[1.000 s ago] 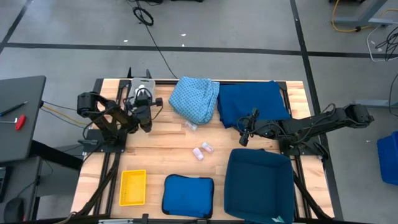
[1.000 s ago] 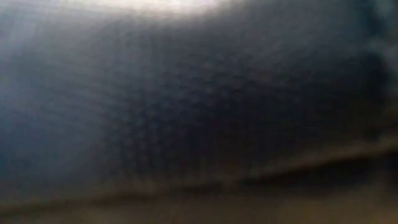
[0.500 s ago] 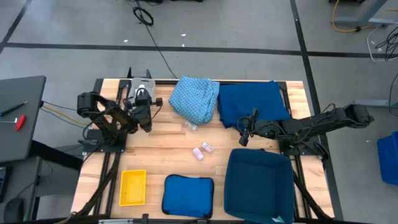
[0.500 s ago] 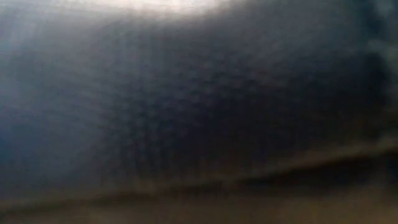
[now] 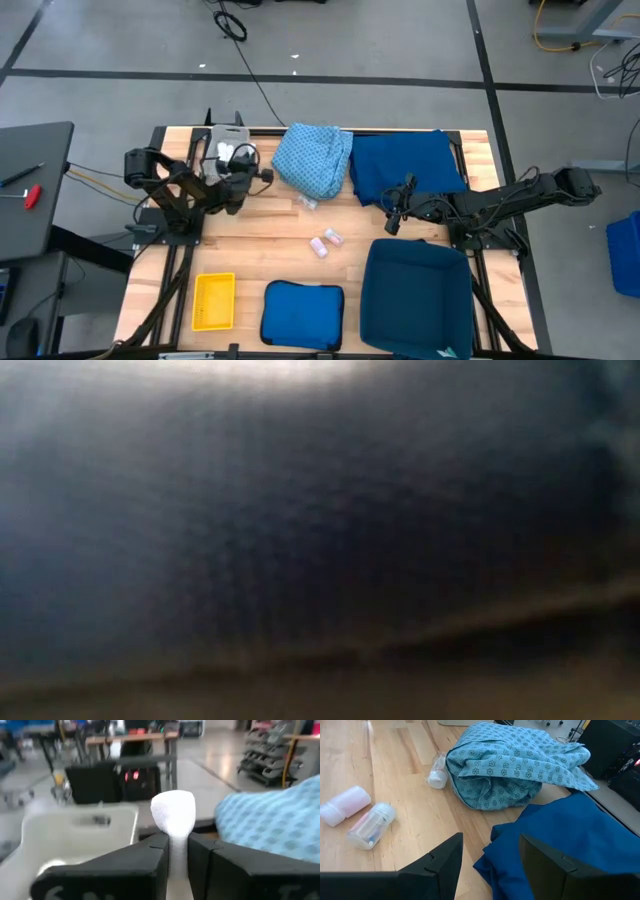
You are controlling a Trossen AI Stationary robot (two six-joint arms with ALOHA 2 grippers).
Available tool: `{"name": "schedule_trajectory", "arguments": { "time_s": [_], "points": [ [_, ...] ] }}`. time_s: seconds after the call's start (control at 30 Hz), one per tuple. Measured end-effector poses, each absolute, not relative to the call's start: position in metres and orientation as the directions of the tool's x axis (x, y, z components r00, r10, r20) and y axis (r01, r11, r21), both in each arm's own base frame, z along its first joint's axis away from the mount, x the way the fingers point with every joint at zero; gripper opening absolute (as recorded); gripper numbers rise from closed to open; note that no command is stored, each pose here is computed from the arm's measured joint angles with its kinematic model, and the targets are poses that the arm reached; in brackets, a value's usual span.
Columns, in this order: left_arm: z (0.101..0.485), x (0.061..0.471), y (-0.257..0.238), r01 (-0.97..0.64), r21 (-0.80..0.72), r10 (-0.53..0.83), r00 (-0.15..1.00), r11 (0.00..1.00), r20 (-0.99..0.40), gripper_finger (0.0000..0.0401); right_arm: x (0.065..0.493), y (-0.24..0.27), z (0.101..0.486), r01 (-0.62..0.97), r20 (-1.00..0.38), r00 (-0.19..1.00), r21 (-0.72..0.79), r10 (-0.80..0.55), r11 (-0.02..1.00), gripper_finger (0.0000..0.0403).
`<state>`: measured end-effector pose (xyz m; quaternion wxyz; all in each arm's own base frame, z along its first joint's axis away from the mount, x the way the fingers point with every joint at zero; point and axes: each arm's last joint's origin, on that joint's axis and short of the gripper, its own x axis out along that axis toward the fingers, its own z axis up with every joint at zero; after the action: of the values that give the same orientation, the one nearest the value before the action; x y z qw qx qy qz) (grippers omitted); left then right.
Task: Pick & place medical supplies in basket/bin
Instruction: Put the white rolled gauze into the gray bin
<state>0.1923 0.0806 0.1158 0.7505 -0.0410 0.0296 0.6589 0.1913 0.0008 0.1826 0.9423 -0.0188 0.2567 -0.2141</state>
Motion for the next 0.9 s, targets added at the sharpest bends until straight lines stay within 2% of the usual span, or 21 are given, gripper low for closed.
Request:
{"name": "schedule_trajectory", "arguments": {
  "time_s": [0.2, 0.5, 0.67, 0.8, 0.9],
  "points": [
    [0.108, 0.188, 0.087, -0.99, -0.092, 0.981, 0.123, 0.11, -0.15, 0.004, 0.191, 0.001, 0.183, 0.393, -0.476, 0.776, -0.146, -0.413, 0.908, 0.0201],
    [0.126, 0.192, 0.085, -0.986, -0.116, 0.991, 0.124, 0.117, -0.054, 0.004, 0.191, 0.001, 0.183, 0.394, -0.476, 0.776, -0.147, -0.414, 0.907, 0.0201],
    [0.141, 0.192, 0.079, -1.0, -0.023, 1.0, -0.01, -0.011, -0.009, 0.004, 0.191, 0.001, 0.182, 0.394, -0.477, 0.776, -0.147, -0.414, 0.907, 0.0201],
    [0.154, 0.192, 0.071, -0.982, 0.107, 0.987, -0.159, -0.158, 0.002, 0.004, 0.191, 0.001, 0.183, 0.394, -0.476, 0.776, -0.147, -0.414, 0.907, 0.0201],
    [0.164, 0.19, 0.066, -0.967, 0.177, 0.982, -0.188, -0.185, 0.0, 0.004, 0.191, 0.001, 0.182, 0.394, -0.477, 0.776, -0.147, -0.414, 0.907, 0.0201]
  ]
}}
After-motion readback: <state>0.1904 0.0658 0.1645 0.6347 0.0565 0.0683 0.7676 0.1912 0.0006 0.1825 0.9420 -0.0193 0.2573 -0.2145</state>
